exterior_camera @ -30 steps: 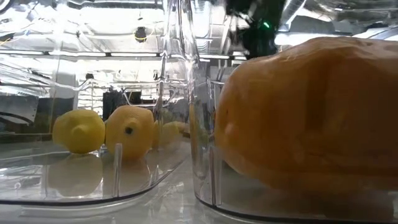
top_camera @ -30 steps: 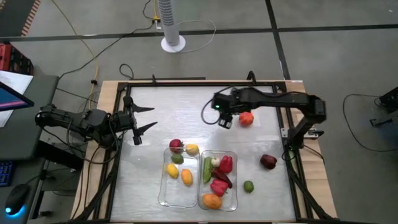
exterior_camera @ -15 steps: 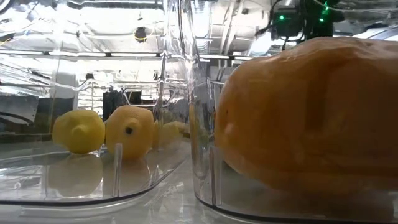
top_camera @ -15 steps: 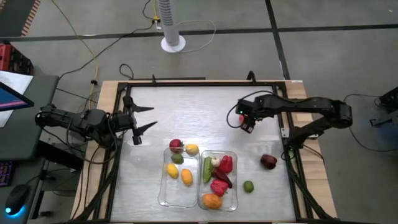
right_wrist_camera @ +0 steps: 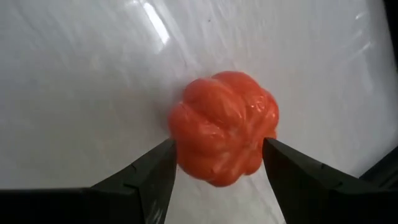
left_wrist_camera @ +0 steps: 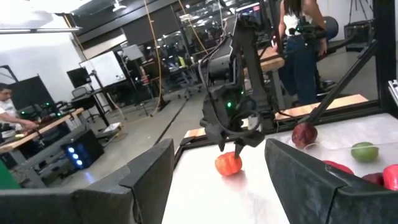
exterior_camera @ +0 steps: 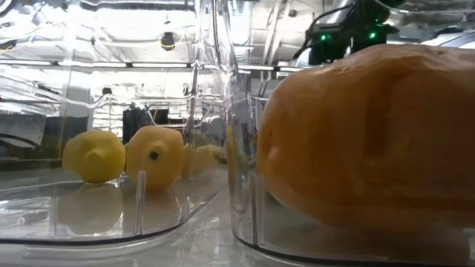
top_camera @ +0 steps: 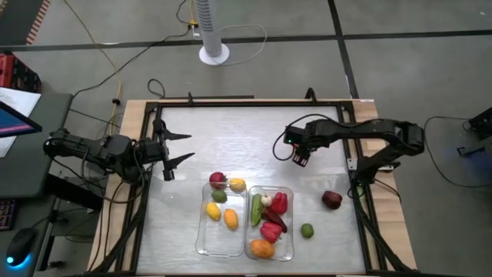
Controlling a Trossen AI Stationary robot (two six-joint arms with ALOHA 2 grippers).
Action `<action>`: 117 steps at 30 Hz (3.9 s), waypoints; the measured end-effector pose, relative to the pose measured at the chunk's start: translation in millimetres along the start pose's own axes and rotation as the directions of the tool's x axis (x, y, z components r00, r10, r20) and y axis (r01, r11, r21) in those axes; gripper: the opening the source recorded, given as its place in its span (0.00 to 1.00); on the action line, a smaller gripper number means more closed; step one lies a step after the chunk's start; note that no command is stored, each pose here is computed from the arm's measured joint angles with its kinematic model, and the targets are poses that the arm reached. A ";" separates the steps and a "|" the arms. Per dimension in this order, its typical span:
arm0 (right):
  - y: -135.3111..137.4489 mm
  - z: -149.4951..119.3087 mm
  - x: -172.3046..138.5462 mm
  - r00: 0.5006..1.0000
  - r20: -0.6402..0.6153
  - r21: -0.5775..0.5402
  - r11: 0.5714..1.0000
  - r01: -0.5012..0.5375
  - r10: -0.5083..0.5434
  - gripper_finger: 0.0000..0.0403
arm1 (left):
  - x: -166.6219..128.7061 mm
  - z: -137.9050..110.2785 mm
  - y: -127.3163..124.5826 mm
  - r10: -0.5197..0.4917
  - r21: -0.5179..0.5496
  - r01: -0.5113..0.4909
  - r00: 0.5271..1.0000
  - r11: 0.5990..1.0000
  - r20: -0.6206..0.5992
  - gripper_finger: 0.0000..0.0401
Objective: Sort produce into baskets
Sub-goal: Put the pumpkin into the right transparent bin, then put the lime into the left transparent bin
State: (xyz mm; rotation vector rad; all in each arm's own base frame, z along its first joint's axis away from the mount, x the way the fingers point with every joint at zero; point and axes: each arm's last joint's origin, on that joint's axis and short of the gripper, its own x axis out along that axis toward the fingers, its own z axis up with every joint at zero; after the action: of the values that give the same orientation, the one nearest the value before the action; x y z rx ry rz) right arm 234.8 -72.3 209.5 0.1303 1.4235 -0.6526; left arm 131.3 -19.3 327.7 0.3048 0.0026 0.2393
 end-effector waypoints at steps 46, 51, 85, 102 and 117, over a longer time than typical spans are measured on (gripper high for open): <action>-21.4 -6.4 39.6 0.992 -0.095 0.019 0.996 0.084 -0.081 0.95 | 0.0 -0.8 -0.2 0.000 0.004 0.000 1.000 1.000 -0.008 0.60; -19.9 -5.1 48.7 0.996 -0.030 -0.015 0.997 0.078 -0.079 0.88 | 0.0 -0.3 0.0 0.002 0.002 -0.002 1.000 1.000 -0.004 0.60; 71.2 30.3 -75.1 0.911 0.321 -0.297 0.941 -0.162 0.258 0.60 | -0.1 -1.4 1.0 0.041 0.023 -0.041 0.999 0.999 -0.024 0.60; 161.5 -56.1 -158.3 0.813 0.255 -0.262 0.846 -0.463 0.524 0.68 | 0.0 -2.4 0.7 0.039 -0.007 -0.039 0.999 0.999 -0.033 0.60; 154.8 -83.7 -137.2 0.874 -0.107 0.102 0.879 -0.465 0.474 0.84 | 0.0 -3.0 0.5 0.037 0.000 -0.037 0.999 0.999 -0.039 0.60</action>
State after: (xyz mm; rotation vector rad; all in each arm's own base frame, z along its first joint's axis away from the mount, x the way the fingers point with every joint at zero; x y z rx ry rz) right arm 237.0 139.8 278.6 0.5698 1.4200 -0.2929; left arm 131.1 -18.0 325.0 0.2992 0.0349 0.2821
